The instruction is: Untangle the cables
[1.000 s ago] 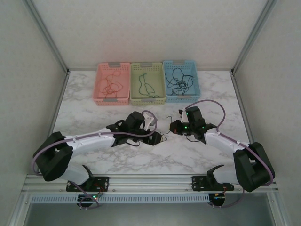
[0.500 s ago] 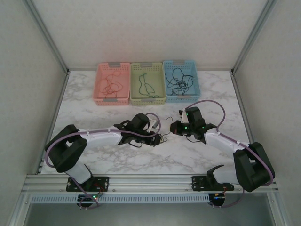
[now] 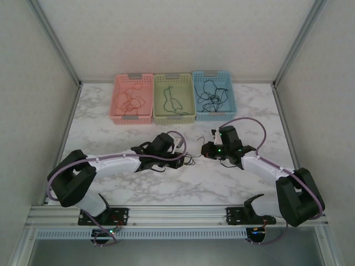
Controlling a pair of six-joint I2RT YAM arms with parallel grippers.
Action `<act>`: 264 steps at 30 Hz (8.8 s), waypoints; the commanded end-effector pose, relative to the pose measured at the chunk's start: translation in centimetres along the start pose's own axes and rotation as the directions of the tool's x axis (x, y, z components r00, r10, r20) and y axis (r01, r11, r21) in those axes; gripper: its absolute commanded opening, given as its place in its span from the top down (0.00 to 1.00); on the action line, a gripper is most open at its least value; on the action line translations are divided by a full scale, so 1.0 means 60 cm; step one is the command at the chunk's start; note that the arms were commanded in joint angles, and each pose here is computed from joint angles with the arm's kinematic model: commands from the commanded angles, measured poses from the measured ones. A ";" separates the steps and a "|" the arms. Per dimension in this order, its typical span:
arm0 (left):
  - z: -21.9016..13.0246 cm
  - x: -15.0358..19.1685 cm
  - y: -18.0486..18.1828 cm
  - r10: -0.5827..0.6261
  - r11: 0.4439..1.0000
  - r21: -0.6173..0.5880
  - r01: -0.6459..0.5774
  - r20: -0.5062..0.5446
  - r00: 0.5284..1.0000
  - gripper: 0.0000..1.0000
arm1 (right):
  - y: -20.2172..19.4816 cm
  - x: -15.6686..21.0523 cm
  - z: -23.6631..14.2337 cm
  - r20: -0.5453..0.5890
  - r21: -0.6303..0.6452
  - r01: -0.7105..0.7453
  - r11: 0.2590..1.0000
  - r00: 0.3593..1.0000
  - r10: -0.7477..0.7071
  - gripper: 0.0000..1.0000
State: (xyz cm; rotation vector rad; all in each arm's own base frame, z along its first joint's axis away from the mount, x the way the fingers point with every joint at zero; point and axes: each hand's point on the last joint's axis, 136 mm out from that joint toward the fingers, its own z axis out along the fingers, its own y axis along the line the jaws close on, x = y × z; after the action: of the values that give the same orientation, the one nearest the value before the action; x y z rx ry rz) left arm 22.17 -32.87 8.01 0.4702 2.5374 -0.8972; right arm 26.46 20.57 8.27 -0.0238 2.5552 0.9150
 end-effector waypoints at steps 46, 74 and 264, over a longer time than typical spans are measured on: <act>0.060 0.016 -0.079 -0.013 0.986 0.165 0.020 -0.046 0.999 0.35 | -0.130 -0.035 -0.068 0.160 0.121 -0.231 0.965 0.964 0.211 1.00; -0.204 -0.033 0.083 -0.073 0.978 -0.174 0.116 0.235 0.969 1.00 | -0.185 -0.037 -0.107 0.247 0.305 -0.263 0.915 0.950 0.191 1.00; -0.455 -0.086 0.333 0.371 0.532 -0.661 0.530 0.744 0.555 0.02 | -0.065 -0.297 -0.219 0.584 0.435 0.006 0.900 0.760 -0.287 0.38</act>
State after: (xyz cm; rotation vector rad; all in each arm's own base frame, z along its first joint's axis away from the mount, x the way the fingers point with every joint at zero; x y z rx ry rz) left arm 27.00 -2.03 17.62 -0.3773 1.7791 0.1855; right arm 38.92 10.14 23.49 0.1564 2.0757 0.3969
